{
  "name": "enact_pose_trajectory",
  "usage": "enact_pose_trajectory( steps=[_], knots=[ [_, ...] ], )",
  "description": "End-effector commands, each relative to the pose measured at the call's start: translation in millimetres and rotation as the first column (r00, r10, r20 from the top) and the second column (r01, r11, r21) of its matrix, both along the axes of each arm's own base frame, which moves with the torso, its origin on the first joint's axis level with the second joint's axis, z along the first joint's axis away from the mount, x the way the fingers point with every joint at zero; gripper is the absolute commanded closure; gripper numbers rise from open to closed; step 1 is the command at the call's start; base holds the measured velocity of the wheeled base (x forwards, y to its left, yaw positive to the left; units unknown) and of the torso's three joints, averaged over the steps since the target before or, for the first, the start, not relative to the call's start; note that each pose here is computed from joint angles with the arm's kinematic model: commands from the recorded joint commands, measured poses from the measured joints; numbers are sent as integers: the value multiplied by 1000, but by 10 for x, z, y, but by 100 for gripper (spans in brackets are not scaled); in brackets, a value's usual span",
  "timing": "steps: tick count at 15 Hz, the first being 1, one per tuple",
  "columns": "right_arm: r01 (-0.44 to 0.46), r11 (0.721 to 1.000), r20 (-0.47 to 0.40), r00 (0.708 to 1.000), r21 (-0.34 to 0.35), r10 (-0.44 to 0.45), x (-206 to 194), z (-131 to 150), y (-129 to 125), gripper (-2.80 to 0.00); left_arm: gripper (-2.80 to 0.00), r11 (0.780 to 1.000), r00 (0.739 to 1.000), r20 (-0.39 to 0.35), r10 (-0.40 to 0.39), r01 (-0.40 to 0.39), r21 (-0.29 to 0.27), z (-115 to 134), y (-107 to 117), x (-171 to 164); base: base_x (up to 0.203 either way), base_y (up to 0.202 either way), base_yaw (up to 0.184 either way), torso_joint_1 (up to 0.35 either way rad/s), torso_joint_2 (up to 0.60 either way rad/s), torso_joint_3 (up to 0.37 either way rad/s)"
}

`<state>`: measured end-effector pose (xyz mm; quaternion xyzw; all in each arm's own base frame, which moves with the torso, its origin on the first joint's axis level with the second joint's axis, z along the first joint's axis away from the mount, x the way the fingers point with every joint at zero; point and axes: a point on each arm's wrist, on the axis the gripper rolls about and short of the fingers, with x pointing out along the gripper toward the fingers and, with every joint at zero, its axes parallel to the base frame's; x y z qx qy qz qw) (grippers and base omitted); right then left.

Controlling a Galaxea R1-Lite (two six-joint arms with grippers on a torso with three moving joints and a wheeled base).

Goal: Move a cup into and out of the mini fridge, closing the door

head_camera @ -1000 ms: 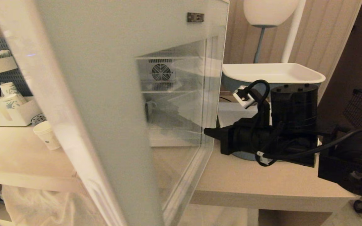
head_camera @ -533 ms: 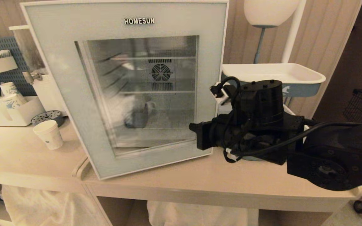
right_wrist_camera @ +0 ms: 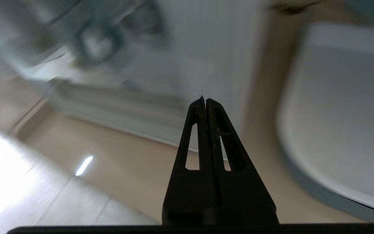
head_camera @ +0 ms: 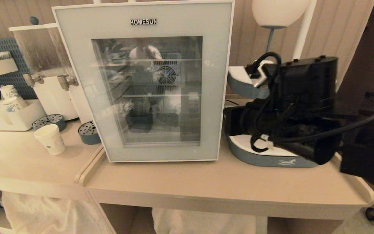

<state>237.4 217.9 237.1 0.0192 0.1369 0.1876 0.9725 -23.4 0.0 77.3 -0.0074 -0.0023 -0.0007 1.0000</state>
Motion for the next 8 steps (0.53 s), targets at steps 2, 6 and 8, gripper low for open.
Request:
enact_pose_trajectory(
  steps=[2,6,8],
  knots=[
    [151,987,105,982,59,-157,-523,528,-566,0,0,1000,1000,1,0,0,0,-1,0,-2,0,0,0,0,0,0],
    [569,814,174,795,119,-581,-1243,701,-1674,0,0,1000,1000,3,0,0,0,0,0,-2,0,0,0,0,0,0],
    [738,653,193,625,168,-756,-1694,594,-2102,0,0,1000,1000,1,0,0,0,-1,0,-2,0,0,0,0,0,0]
  ],
)
